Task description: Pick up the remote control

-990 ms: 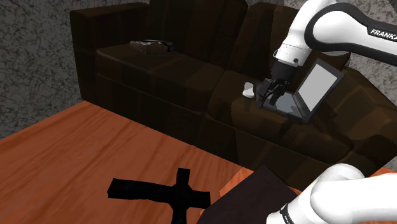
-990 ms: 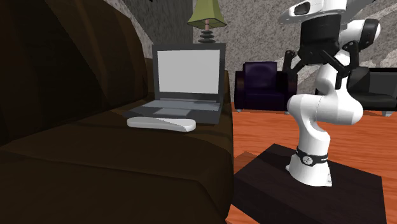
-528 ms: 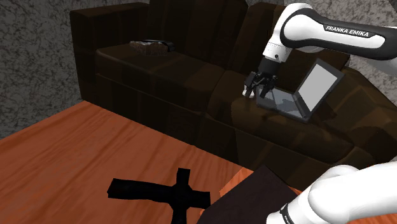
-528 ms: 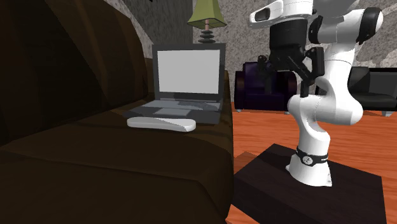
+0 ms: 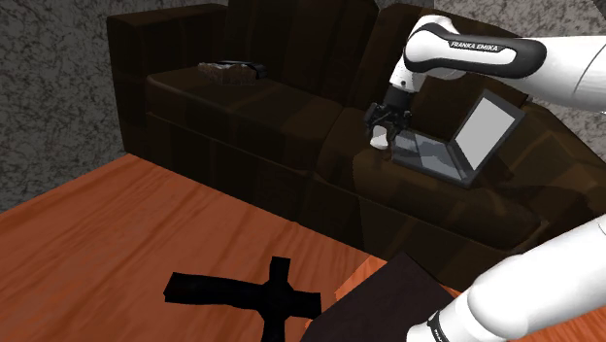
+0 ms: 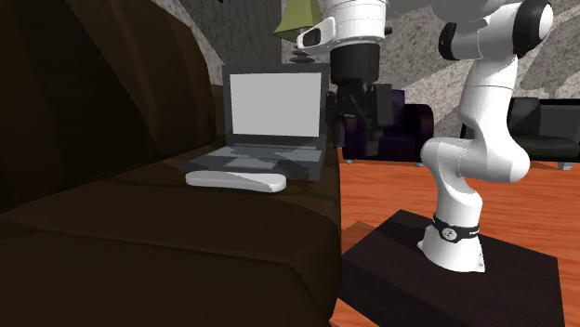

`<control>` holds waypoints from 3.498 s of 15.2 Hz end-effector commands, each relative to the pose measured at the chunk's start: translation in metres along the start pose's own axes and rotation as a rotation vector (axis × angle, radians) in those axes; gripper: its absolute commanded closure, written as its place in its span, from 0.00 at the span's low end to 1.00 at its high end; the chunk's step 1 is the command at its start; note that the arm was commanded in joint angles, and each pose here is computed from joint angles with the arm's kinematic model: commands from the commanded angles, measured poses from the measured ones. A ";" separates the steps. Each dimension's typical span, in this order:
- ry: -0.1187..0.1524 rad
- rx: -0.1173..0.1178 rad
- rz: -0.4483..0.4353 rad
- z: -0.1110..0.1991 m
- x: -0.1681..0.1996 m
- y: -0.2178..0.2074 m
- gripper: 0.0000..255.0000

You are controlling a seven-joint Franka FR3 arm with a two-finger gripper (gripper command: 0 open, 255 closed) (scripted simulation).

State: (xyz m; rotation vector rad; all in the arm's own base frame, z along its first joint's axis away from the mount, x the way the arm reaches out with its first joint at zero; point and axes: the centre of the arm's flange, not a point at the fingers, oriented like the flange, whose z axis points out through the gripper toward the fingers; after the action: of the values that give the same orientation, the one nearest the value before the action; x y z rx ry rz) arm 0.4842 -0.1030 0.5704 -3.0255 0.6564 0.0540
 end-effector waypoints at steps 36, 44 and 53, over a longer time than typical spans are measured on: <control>0.044 -0.017 0.460 0.059 0.186 0.147 1.00; 0.044 -0.016 0.460 0.023 0.184 0.145 1.00; 0.044 -0.016 0.460 -0.020 0.182 0.144 1.00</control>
State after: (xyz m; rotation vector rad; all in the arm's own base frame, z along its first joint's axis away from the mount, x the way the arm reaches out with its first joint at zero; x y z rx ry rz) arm 0.5908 -0.3103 0.5735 -2.8275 1.3435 0.0082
